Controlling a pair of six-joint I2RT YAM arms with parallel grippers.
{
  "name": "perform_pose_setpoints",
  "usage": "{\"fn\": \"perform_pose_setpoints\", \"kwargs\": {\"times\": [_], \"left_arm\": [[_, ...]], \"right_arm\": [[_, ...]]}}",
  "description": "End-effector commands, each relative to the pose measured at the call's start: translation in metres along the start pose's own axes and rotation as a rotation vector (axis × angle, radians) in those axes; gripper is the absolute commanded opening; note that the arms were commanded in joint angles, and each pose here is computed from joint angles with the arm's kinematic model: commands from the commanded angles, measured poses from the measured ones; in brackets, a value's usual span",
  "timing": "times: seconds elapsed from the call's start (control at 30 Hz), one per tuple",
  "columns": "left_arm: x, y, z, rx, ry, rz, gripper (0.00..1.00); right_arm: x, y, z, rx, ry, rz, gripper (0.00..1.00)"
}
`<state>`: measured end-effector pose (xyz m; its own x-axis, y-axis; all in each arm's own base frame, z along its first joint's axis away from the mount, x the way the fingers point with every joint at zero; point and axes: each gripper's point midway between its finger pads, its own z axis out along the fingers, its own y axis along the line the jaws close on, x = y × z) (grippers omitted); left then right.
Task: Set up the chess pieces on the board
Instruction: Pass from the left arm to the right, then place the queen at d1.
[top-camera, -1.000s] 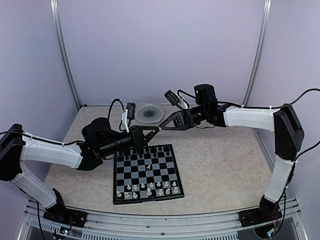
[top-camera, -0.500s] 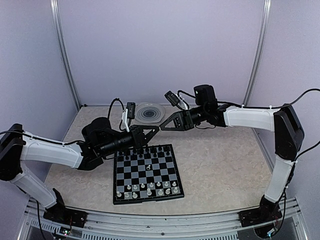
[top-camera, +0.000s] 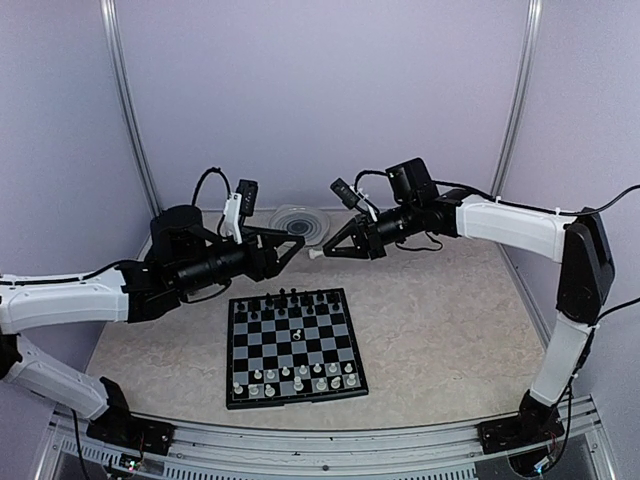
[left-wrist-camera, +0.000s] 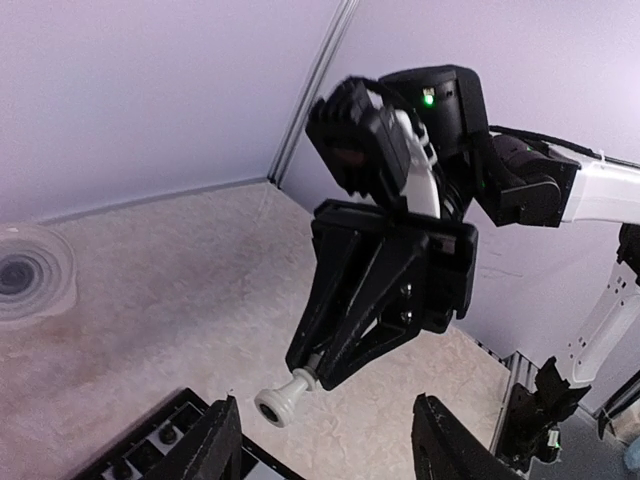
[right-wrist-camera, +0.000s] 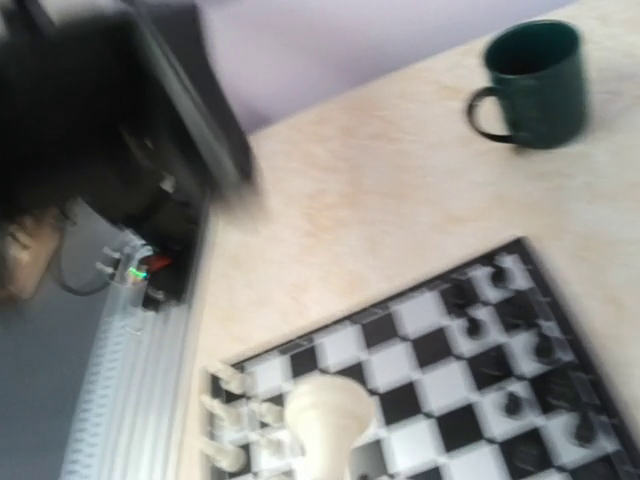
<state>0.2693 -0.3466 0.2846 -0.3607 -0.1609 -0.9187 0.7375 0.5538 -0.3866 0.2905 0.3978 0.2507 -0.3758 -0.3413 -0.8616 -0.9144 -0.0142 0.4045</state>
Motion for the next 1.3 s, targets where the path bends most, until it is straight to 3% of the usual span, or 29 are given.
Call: {"fn": "perform_pose_setpoints", "kwargs": {"times": [0.0, 0.23, 0.5, 1.0, 1.27], "left_arm": [[-0.039, 0.022, -0.035, -0.137, 0.021, 0.143, 0.59], [-0.102, 0.094, -0.094, -0.446, -0.109, 0.208, 0.61], [-0.098, 0.146, -0.136, -0.607, -0.162, 0.205, 0.61], [-0.098, 0.145, -0.137, -0.603, -0.148, 0.194, 0.61], [-0.097, 0.143, -0.136, -0.589, -0.144, 0.191, 0.61]], "right_arm": [[-0.010, 0.008, -0.010, 0.150, 0.080, -0.199, 0.04], [0.006, 0.040, 0.034, 0.198, 0.300, -0.433, 0.04], [0.079, 0.071, 0.099, 0.156, 0.605, -0.581, 0.03], [0.166, 0.093, 0.147, 0.103, 0.926, -0.706, 0.04], [0.180, 0.088, 0.150, 0.094, 0.986, -0.702, 0.04]]}}
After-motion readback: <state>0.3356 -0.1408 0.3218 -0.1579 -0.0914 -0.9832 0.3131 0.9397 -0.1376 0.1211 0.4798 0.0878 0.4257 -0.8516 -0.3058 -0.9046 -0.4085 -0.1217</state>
